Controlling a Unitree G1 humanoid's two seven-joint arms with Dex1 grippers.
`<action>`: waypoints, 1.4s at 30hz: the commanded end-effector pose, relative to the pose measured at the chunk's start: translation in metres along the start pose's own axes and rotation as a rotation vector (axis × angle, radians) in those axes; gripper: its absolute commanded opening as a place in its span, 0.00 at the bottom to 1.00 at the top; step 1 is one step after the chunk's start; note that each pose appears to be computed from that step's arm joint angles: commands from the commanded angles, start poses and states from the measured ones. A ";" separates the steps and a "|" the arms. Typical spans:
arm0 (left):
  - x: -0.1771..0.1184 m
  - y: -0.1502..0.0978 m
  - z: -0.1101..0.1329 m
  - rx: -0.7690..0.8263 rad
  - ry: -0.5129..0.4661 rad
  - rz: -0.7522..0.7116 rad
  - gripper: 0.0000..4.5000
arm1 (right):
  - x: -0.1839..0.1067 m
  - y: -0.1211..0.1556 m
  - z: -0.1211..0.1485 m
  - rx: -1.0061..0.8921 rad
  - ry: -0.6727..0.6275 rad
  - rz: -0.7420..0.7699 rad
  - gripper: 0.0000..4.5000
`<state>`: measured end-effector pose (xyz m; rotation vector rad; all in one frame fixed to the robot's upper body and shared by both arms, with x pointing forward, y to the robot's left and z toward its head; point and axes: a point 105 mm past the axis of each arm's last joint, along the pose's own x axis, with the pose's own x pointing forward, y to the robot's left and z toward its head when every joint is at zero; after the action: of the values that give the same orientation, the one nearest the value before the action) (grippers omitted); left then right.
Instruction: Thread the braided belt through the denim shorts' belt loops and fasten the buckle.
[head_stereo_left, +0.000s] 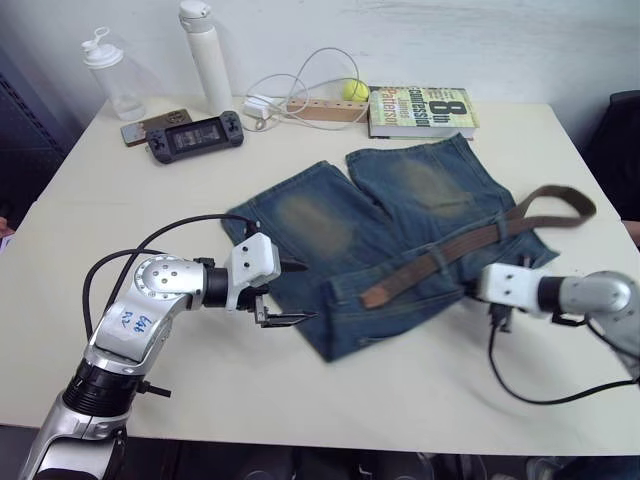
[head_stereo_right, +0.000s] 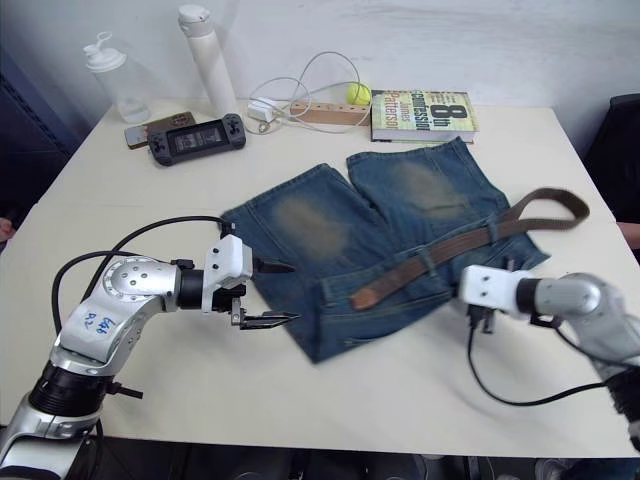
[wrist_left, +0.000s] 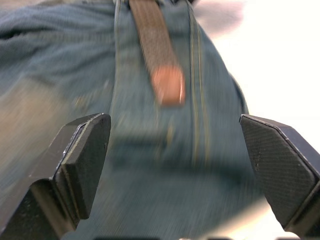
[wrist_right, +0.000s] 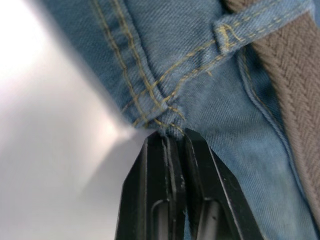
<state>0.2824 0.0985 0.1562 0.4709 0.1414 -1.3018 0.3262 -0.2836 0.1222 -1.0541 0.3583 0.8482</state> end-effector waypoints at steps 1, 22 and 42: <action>0.005 -0.016 0.005 0.035 -0.014 -0.072 1.00 | -0.019 -0.007 -0.043 0.036 0.137 0.010 0.01; 0.018 0.000 0.015 0.012 -0.087 -0.045 1.00 | -0.090 -0.050 0.003 0.591 -0.122 -0.092 1.00; 0.026 -0.007 0.018 -0.019 -0.099 -0.032 1.00 | -0.022 0.023 0.041 1.812 -0.543 0.182 1.00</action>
<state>0.2856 0.0694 0.1516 0.3690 0.1272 -1.3387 0.2895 -0.2494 0.1359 0.8619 0.5762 0.5791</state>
